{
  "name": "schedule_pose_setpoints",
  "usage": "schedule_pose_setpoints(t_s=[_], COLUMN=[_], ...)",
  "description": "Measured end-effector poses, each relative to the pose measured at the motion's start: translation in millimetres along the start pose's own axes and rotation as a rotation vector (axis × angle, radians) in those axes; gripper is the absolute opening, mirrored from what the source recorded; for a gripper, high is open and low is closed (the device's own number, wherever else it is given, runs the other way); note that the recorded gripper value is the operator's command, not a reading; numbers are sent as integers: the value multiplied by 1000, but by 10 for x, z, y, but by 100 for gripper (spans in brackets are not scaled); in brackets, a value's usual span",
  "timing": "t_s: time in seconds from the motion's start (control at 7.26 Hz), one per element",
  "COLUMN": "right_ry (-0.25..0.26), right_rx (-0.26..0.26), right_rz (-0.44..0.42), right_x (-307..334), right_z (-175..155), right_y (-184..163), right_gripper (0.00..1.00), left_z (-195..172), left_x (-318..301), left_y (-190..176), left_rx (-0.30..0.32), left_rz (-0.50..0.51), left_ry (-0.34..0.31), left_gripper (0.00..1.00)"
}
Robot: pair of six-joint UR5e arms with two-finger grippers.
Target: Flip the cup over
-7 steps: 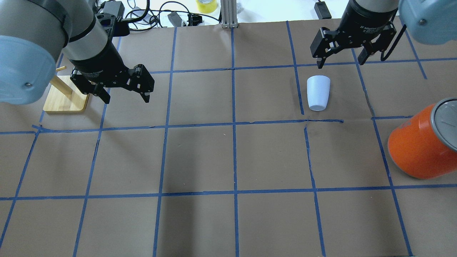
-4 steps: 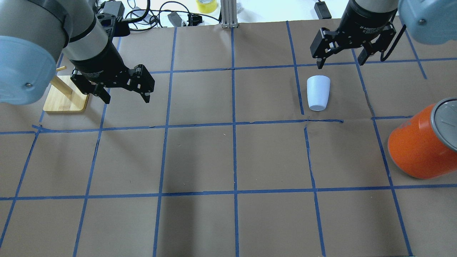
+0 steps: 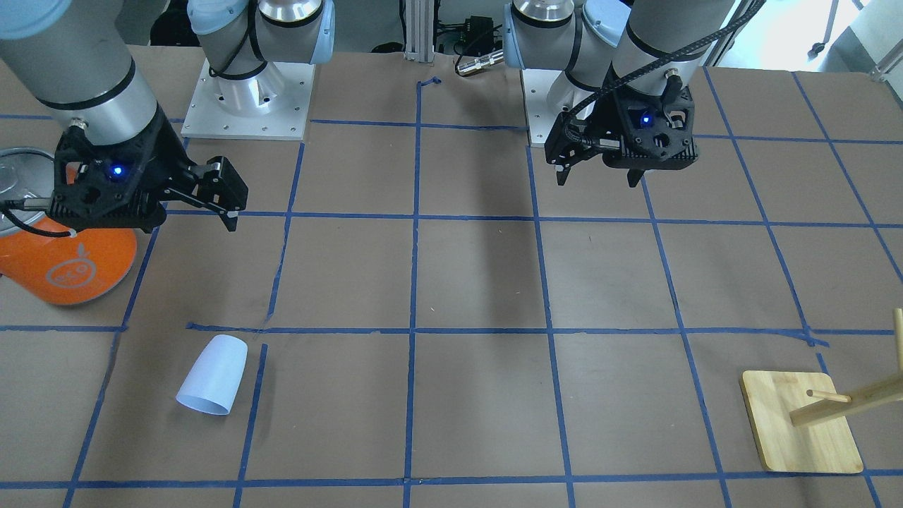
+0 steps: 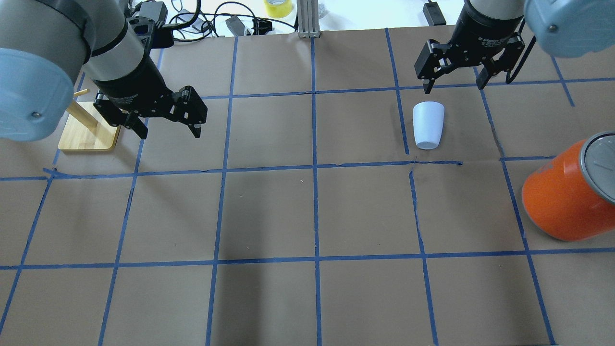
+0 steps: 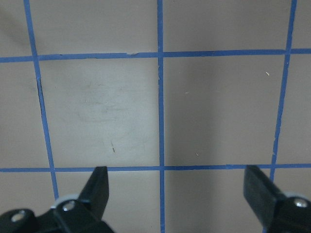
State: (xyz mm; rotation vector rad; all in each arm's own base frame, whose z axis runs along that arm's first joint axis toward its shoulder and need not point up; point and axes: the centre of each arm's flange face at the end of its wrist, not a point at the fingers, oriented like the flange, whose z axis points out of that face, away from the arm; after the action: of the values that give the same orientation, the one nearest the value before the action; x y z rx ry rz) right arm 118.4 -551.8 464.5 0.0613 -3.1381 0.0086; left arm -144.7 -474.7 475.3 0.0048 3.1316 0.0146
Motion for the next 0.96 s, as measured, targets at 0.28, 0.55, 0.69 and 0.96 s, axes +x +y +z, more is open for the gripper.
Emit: schedule_pose_setpoints(t_s=[0.28,0.55,0.69,0.96], right_ry=[1,3,5,31], right_rx=[-25,-46,-60,-90], right_rz=[15,24,27,24], right_x=[134,220,242,281], right_z=[551,1234,1512,1963], right_y=[-409,-759,-859,-932], right_gripper=[100,100,100,100], left_z=[17,40,47,58], left_x=[1,7,8,13], left_y=[-9,-19,-22,-28], left_rx=[-4,-8,-10,-12], left_rz=[-1,-2,-2,-2], left_ry=[0,0,0,1], left_gripper=[100,100,100,100])
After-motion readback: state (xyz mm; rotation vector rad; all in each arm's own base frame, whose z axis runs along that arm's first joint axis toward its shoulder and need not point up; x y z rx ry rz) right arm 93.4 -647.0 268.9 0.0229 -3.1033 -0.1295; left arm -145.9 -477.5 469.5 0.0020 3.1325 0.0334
